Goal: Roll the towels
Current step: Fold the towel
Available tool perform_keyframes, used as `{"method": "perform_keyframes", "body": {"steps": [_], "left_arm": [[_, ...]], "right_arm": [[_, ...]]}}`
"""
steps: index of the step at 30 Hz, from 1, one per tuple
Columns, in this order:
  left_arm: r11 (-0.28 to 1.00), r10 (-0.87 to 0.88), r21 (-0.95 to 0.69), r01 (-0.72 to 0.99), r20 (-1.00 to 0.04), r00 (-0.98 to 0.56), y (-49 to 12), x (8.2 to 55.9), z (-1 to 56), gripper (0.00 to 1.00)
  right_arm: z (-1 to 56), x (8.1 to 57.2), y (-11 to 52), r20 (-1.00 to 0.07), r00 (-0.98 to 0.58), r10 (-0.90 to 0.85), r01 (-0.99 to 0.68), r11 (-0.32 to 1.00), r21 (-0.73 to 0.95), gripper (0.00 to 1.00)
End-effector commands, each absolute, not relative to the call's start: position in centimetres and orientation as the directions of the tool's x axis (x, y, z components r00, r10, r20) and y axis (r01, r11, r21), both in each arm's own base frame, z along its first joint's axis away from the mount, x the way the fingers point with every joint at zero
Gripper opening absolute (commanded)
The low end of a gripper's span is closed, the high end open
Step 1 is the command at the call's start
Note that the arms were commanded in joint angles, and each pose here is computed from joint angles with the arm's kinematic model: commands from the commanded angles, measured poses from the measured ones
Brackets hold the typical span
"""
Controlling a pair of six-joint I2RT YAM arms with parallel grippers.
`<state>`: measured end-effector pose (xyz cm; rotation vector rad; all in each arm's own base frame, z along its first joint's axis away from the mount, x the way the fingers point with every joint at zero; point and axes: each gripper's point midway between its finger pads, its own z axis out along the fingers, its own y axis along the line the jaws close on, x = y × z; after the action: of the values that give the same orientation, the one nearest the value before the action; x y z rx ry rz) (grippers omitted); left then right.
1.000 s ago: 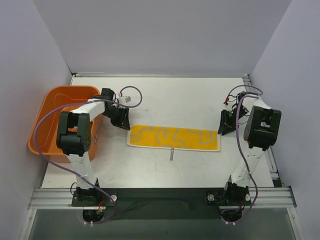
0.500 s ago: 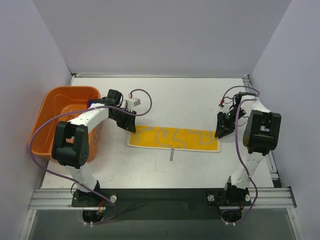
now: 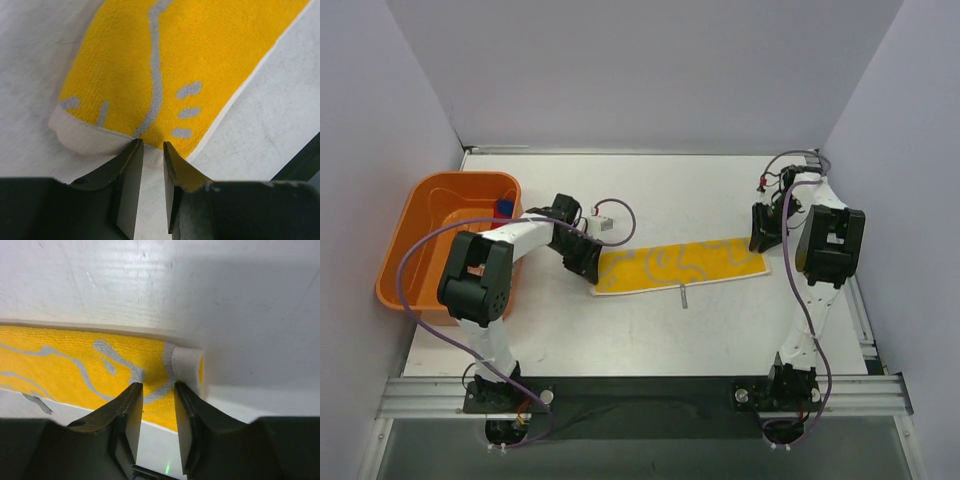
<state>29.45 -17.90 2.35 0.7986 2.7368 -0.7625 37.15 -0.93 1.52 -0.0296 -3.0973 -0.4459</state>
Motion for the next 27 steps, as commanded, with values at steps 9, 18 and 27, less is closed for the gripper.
{"method": "perform_keyframes", "body": {"steps": [9,18,27], "left_arm": [[0.68,0.456,-0.384,0.625,-0.447,-0.77,-19.8,30.6,5.9,0.34],[0.685,0.452,-0.377,0.623,-0.451,-0.77,-19.8,30.9,6.0,0.34],[0.693,0.449,-0.378,0.614,-0.44,-0.778,-19.6,30.6,5.6,0.35]], "right_arm": [[5.4,35.2,-2.3,-0.053,-0.998,0.037,0.027,0.981,0.191,0.48],[3.0,36.0,-4.0,-0.038,-0.998,0.057,0.053,0.994,0.097,0.47],[0.3,35.5,-2.8,0.021,-1.0,0.007,0.009,0.993,0.114,0.42]]}}
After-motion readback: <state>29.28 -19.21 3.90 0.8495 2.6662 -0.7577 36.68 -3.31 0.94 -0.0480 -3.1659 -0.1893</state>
